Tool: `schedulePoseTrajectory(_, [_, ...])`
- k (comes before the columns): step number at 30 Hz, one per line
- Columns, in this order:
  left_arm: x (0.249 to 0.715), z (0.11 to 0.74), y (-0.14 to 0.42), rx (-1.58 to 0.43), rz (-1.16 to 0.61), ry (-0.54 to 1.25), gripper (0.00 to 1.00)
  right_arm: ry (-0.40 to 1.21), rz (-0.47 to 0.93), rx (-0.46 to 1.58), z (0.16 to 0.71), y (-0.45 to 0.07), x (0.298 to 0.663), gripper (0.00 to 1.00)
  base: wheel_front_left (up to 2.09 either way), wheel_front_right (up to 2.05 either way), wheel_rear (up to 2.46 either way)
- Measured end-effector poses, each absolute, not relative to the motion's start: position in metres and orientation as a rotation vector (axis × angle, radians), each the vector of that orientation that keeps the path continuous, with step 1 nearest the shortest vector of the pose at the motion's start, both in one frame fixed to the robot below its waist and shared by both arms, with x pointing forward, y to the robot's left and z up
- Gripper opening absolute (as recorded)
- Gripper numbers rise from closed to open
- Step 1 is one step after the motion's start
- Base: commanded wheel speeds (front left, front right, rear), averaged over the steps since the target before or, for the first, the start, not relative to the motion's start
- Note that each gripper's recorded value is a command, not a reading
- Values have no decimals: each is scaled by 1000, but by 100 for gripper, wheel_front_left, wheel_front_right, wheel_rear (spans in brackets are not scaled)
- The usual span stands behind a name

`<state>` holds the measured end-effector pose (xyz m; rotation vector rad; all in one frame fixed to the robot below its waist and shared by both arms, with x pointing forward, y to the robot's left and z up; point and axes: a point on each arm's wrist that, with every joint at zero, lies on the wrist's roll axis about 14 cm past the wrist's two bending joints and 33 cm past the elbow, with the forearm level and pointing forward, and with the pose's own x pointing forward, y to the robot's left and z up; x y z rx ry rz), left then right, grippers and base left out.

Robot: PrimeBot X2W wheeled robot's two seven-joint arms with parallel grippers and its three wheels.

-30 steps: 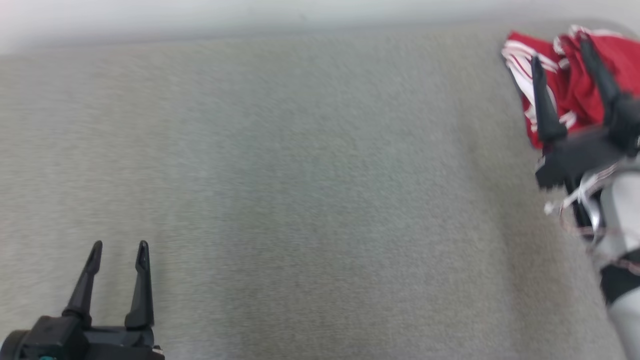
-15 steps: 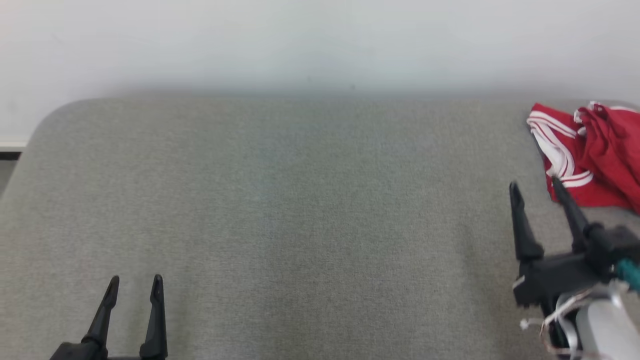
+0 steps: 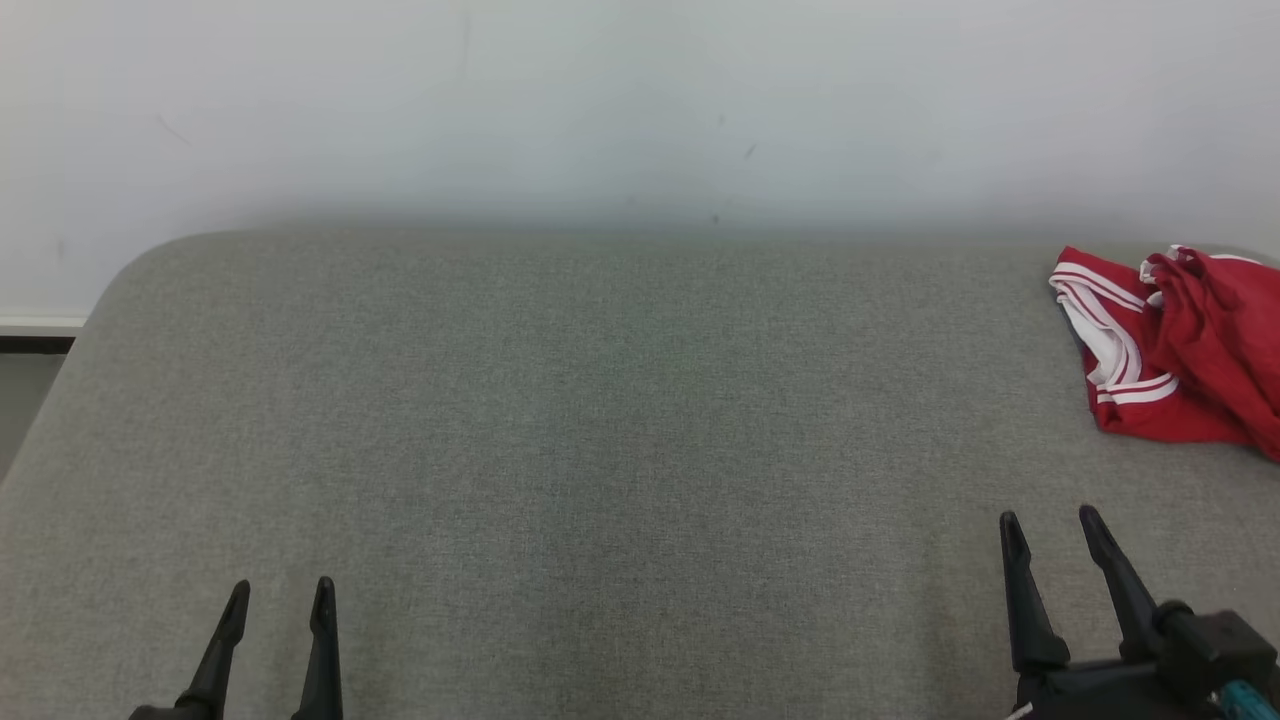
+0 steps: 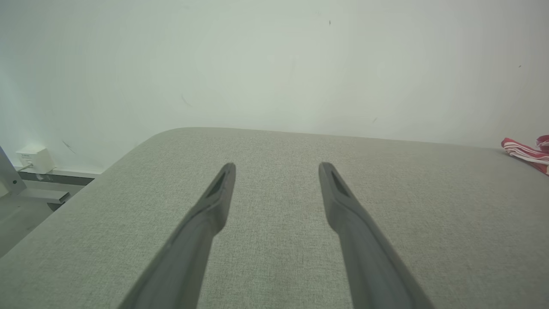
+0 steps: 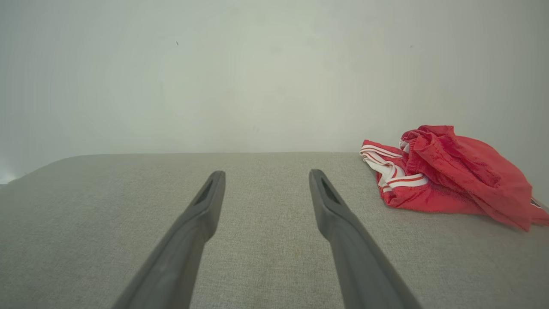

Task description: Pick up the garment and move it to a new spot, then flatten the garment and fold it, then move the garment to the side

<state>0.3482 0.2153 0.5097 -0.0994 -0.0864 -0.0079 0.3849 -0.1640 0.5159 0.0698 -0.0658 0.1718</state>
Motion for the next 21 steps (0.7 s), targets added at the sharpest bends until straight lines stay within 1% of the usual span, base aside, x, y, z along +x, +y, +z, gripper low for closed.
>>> schedulePoseTrajectory(1, [347,509,215,-102,-9,-84,100,-56,156,84,512,-166,377,100,0,0,0])
schedulePoseTrajectory(8, [343,501,211,-112,-16,-63,100,-23,127,105,500,-169,354,100,0,0,0])
schedulePoseTrajectory(21, [341,493,204,-116,-34,-37,100,-25,109,113,500,-173,345,100,0,0,0])
